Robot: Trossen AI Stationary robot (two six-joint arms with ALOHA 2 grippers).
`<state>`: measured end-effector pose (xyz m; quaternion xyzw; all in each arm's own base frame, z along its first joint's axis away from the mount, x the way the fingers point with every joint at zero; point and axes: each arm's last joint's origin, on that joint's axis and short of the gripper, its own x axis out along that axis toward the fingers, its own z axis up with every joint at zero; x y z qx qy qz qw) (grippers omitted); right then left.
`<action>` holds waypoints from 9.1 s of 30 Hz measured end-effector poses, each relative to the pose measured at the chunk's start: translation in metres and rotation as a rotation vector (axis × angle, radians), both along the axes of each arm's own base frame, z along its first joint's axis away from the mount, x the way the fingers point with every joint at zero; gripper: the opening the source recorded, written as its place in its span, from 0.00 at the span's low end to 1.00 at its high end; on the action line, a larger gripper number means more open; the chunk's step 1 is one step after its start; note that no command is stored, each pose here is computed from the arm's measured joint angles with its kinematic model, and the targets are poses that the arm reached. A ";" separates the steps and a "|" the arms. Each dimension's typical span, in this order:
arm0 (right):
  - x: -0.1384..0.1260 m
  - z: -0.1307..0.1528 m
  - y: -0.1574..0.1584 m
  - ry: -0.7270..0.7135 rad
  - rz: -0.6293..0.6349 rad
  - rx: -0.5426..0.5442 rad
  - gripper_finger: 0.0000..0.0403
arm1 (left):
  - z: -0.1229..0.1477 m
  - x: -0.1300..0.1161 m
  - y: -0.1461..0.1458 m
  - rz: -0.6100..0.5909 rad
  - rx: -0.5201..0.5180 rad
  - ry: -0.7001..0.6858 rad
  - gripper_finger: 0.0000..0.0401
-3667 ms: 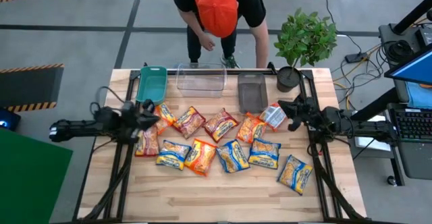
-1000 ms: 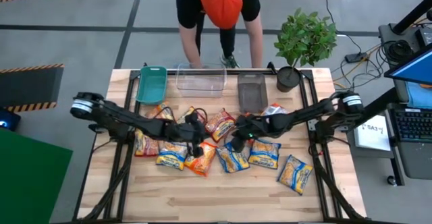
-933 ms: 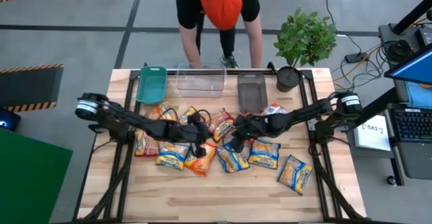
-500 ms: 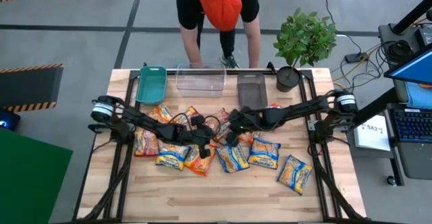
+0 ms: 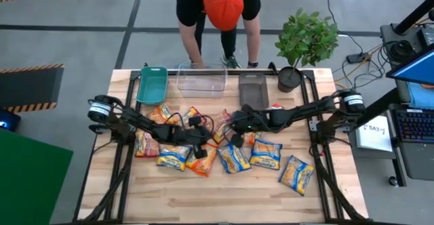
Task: Sort Maruchan noodles
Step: Put the red noodle pack into the black bin
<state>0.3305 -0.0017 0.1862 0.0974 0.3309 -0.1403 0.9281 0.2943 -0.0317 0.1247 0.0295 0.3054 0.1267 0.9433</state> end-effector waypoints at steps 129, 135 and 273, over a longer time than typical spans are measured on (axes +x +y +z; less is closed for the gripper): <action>-0.035 -0.031 -0.015 -0.123 -0.514 0.428 0.73 | -0.041 -0.004 0.009 0.062 0.011 -0.039 0.00; -0.032 -0.041 -0.016 -0.101 -0.531 0.409 0.74 | -0.041 -0.004 0.009 0.062 0.011 -0.035 0.00; 0.012 0.004 -0.110 0.507 -0.748 -0.284 0.08 | 0.125 -0.072 0.006 -0.149 0.254 -0.376 0.00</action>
